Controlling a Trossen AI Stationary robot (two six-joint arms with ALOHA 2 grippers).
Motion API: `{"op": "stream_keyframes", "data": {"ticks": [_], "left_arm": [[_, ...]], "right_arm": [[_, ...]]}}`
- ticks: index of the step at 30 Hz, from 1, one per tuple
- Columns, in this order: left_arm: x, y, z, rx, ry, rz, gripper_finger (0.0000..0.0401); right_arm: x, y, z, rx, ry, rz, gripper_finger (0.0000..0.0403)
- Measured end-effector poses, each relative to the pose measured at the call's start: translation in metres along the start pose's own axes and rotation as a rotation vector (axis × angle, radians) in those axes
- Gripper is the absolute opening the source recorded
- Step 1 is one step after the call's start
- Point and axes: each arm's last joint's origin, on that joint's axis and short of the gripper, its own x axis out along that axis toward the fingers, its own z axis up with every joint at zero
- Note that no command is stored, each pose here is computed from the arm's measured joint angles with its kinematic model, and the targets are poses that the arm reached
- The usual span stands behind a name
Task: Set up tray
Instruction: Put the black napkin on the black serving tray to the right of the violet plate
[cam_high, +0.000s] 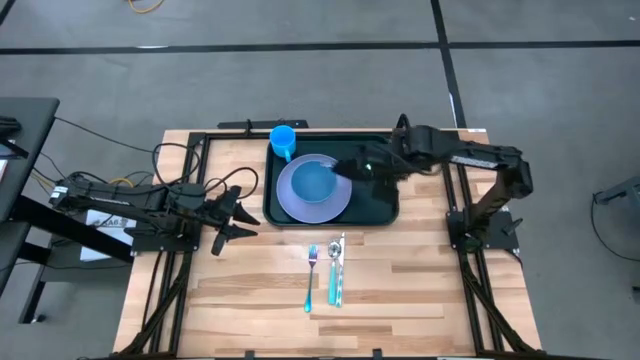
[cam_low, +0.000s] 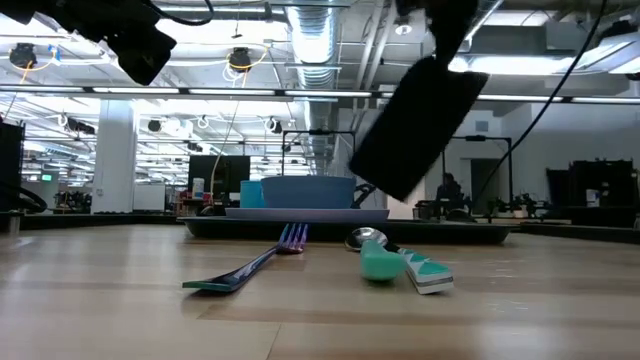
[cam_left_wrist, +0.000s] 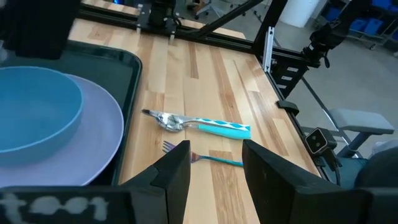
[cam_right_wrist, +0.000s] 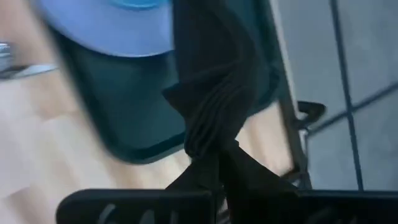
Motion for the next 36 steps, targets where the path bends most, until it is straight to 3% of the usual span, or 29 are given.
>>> {"op": "stream_keyframes", "data": {"ticks": [14,19,23,25,30,36], "left_arm": [[0.000,0.000,0.000,0.004,0.002,-0.005,0.0133],[0.000,0.000,0.000,0.005,0.002,-0.005,0.0133],[0.000,0.000,0.000,0.020,0.001,-0.005,0.0133],[0.000,0.000,0.000,0.020,0.002,-0.004,0.0133],[0.000,0.000,0.000,0.020,0.002,-0.004,0.0133],[0.000,0.000,-0.001,0.017,0.008,-0.002,0.0133]], "right_arm": [[0.086,-0.073,0.033,0.026,0.201,-0.202,0.0000],[0.095,-0.106,0.033,0.096,0.189,-0.393,0.0000],[0.086,-0.116,0.031,0.143,0.147,-0.497,0.0000],[0.083,-0.112,0.033,0.130,0.117,-0.450,0.0000],[0.085,-0.089,0.038,0.070,0.057,-0.205,0.0000],[0.124,-0.053,0.027,0.001,0.148,-0.060,0.0000]]}}
